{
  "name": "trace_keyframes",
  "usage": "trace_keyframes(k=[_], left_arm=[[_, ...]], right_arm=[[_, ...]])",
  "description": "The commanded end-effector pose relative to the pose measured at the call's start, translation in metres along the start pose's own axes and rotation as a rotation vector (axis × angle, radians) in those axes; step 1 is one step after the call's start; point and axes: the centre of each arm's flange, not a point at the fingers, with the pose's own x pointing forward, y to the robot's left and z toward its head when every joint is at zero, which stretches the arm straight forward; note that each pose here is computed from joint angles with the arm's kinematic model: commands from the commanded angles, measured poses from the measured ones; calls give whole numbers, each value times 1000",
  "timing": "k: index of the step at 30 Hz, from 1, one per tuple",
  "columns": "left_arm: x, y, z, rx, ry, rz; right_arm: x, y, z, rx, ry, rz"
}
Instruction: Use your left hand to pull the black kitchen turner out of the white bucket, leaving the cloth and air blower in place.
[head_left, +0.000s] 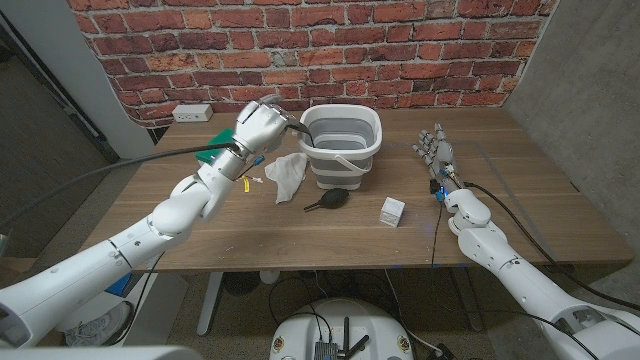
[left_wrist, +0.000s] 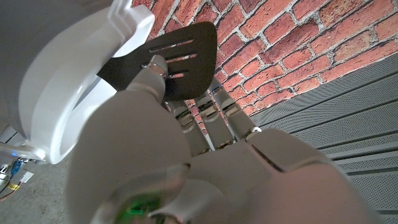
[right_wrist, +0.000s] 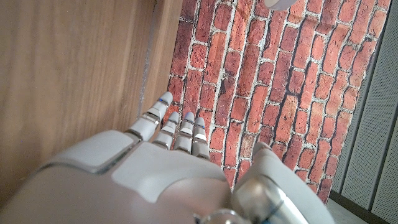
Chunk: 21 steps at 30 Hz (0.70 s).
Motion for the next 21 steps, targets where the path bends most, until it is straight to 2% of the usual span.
trace_keyframes(k=[1, 21], left_arm=[[15, -2, 1, 34, -17, 41], [41, -7, 1, 50, -23, 116]], right_arm=[[-2, -5, -1, 4, -1, -2], [-1, -7, -5, 14, -2, -1]])
